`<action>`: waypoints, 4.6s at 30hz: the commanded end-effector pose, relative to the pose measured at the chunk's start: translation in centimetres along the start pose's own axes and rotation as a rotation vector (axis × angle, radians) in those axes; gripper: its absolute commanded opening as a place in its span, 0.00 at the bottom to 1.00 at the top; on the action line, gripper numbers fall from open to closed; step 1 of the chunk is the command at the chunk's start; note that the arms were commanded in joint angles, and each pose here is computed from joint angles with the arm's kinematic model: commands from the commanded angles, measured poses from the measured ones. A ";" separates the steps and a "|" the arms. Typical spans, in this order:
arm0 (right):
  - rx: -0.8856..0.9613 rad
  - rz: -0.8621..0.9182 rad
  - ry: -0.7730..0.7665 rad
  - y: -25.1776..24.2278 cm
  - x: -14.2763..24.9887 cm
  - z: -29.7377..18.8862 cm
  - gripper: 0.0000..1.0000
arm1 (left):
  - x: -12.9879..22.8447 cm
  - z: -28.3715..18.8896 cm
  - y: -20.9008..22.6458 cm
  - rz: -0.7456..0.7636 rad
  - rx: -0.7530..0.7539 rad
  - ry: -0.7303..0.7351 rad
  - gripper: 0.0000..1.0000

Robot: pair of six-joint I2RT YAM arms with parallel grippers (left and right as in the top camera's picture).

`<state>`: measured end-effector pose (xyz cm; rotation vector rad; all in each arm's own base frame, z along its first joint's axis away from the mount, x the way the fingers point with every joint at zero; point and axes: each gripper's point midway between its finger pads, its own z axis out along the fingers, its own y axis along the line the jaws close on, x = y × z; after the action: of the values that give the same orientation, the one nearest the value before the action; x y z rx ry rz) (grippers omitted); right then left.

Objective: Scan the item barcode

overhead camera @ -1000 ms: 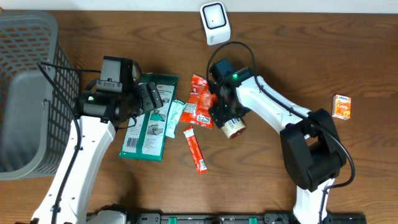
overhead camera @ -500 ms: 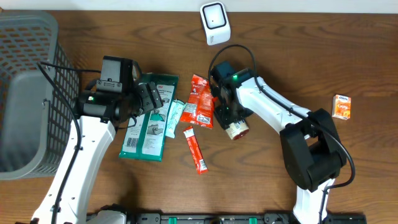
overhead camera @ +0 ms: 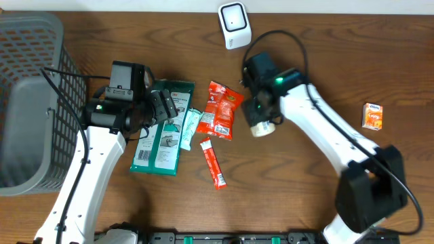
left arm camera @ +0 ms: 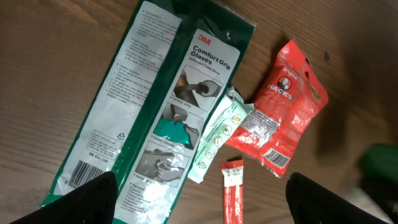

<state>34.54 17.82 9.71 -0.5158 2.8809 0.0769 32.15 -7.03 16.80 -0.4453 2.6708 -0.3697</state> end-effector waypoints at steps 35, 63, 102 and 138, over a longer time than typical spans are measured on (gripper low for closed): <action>0.002 0.230 -0.369 -3.5 -0.5 4.3 0.61 | -0.6 -0.5 -0.1 0.006 0.001 -0.023 0.87; -0.005 0.310 -0.280 -3.4 0.0 -8.6 0.83 | -0.6 -0.5 -0.1 0.006 0.001 -0.023 0.87; 0.002 0.244 0.283 -3.0 1.0 2.7 0.99 | -0.6 -0.5 -0.1 0.006 0.001 -0.023 0.87; 0.025 0.008 0.272 -3.8 3.2 7.6 0.68 | -0.6 -0.5 -0.1 0.006 0.001 -0.023 0.87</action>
<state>34.35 14.59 1.77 -0.3120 3.1816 0.0462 32.15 -7.03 16.80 -0.4448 2.6708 -0.3696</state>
